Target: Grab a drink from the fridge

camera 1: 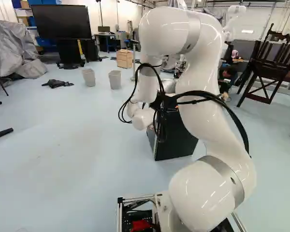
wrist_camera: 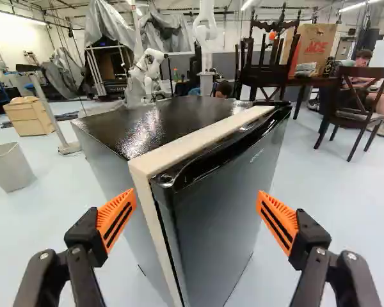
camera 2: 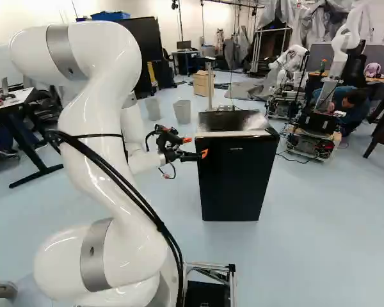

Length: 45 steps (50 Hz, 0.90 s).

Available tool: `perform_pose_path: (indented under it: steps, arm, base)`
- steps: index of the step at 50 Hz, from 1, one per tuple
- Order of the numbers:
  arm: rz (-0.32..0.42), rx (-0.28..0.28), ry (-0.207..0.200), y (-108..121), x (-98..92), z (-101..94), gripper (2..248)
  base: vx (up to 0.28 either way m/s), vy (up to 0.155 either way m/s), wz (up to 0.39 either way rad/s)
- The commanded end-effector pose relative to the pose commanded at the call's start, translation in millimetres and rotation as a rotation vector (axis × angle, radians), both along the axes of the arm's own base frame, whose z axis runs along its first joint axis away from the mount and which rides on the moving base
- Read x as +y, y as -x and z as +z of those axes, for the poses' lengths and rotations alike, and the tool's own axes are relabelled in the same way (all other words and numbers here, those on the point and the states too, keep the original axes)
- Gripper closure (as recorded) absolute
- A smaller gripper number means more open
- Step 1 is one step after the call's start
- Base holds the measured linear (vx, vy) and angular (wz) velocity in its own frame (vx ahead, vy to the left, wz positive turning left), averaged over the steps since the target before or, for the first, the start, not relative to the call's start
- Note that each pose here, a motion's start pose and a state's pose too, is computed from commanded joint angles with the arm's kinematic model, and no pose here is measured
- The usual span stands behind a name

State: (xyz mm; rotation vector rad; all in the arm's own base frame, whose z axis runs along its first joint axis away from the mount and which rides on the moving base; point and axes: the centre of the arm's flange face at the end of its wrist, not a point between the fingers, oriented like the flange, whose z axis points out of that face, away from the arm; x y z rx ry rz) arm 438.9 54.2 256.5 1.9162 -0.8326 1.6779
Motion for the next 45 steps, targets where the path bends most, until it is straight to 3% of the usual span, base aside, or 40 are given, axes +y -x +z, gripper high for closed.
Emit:
perform_pose_path:
  steps: [25,45]
  arm:
    - [-0.043,-0.002,-0.001,-4,-18.2,-0.2,3]
    - [-0.069,0.023,0.006,18,-35.2,2.1,3]
  base:
    - [0.0,0.0,0.0]
    - [0.001,0.0,-0.004]
